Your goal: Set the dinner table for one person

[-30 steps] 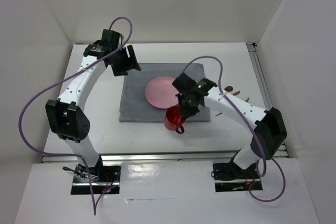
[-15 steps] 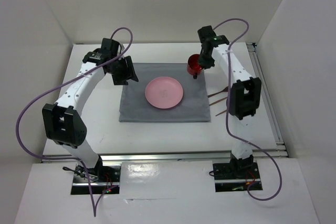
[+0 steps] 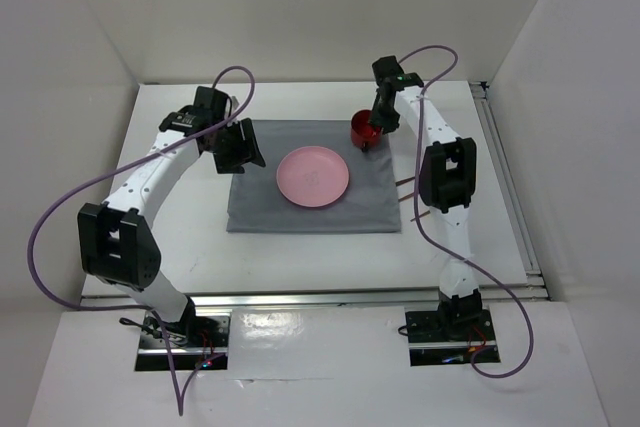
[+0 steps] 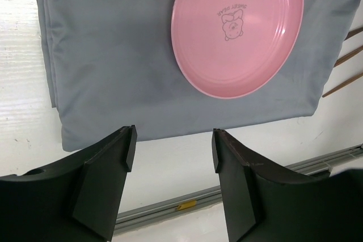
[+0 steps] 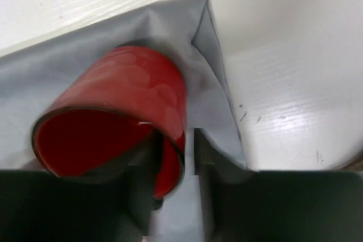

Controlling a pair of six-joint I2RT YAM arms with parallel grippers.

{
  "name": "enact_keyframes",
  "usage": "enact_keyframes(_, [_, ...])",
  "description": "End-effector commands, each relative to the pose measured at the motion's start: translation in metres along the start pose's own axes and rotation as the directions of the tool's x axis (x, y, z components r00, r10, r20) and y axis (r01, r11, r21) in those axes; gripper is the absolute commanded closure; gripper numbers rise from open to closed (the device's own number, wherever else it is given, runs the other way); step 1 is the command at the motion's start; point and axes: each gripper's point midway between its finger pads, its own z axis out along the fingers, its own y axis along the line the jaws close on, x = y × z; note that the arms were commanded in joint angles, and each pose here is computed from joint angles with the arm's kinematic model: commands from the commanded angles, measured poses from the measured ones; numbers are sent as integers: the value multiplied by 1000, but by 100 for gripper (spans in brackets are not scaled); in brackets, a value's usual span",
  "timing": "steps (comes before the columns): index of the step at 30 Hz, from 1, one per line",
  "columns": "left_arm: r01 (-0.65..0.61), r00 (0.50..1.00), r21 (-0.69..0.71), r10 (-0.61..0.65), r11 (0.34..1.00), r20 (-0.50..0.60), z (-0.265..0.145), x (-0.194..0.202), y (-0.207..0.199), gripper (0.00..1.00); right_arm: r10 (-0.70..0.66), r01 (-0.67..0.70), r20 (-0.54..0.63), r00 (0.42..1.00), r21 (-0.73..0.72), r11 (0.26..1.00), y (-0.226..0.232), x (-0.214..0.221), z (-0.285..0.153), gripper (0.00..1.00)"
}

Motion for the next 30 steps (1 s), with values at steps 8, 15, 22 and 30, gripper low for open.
enact_keyframes(8, [-53,998,34,52,998,33,-3,-12,-12,26,34,-15,145,989,-129,991,16,-52,-39,45])
enact_keyframes(15, [-48,986,-58,57,997,159,-32,-31,-12,24,150,-112,274,950,-150,982,-29,-79,-117,19])
enact_keyframes(22, [-168,909,1,154,986,388,-104,-65,-53,18,285,-278,206,936,-62,959,-133,-5,-111,30])
enact_keyframes(30, [-181,932,41,158,983,327,-88,-39,-59,19,386,-384,67,920,-36,923,-153,68,-85,46])
